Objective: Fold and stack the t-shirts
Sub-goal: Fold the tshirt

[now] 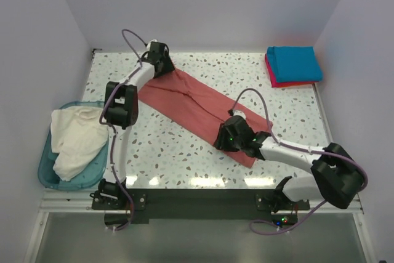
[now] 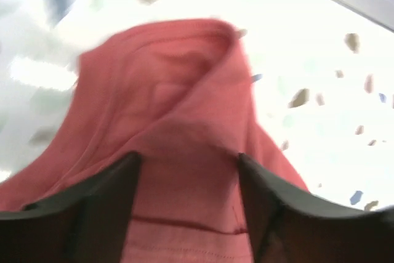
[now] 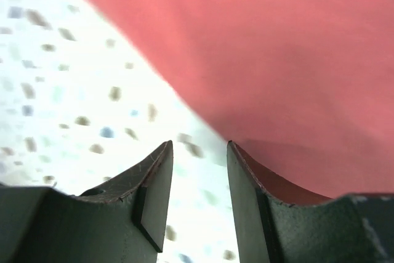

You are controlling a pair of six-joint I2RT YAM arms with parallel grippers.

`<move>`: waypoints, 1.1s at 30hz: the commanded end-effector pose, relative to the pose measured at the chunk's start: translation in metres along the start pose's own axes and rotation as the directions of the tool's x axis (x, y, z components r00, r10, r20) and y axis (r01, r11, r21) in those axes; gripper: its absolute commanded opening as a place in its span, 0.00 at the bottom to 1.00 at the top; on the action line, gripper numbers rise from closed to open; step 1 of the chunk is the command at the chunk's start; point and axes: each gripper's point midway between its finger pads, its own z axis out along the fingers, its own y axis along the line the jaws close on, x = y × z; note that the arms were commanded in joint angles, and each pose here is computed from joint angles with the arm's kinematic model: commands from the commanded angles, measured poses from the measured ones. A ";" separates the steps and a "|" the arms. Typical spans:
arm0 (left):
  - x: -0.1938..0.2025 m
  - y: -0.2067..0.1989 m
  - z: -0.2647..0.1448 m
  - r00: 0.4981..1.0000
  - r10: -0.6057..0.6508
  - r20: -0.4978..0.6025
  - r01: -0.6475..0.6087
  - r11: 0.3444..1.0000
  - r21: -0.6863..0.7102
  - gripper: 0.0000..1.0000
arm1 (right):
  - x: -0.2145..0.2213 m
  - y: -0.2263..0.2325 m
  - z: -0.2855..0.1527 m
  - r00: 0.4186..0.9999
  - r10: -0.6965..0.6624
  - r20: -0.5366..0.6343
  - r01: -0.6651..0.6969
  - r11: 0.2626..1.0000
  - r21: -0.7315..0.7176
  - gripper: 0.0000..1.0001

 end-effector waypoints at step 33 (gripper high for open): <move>0.040 0.076 -0.063 0.991 -0.137 0.007 0.135 0.967 -0.218 0.25 | -0.064 -0.095 0.013 0.981 -0.189 -0.050 0.192 0.883 0.428 0.48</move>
